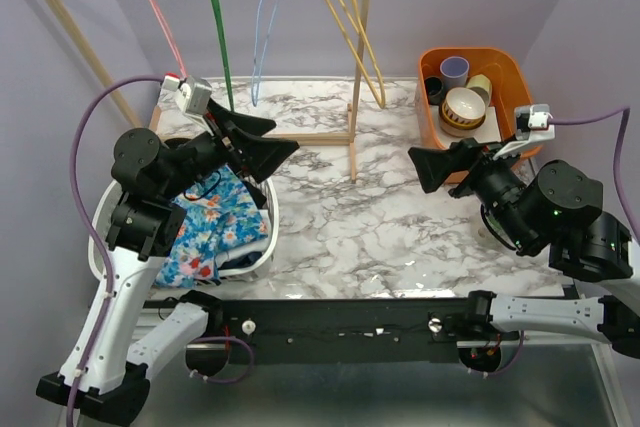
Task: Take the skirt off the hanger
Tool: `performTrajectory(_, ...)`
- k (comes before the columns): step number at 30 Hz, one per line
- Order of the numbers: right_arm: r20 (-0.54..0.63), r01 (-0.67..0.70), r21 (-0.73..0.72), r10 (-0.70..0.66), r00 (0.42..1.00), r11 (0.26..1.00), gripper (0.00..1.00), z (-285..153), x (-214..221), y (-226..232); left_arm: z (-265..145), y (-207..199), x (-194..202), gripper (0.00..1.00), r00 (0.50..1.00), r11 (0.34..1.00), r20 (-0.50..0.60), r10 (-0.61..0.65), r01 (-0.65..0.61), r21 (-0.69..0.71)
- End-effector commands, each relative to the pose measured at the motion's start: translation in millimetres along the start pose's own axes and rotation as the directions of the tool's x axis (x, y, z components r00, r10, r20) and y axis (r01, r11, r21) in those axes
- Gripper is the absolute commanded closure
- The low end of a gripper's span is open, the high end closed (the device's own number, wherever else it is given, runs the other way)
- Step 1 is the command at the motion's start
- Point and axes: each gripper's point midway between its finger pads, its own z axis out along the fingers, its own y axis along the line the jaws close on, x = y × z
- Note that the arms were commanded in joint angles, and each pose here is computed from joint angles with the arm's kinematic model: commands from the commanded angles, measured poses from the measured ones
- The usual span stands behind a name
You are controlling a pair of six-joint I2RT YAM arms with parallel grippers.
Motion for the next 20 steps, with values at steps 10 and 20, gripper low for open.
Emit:
performTrajectory(10,-0.025,-0.017,0.001,0.018,1.0,1.0,0.0,0,9,0,-20,-17,3,0.01,0.998,0.998,0.032,0.061,-0.061,-0.001)
performTrajectory(20,-0.035,-0.038,-0.017,0.037,0.999,0.999,0.0,-1,10,4,-19,-17,2,0.01,0.997,0.998,0.036,0.063,-0.063,-0.003)
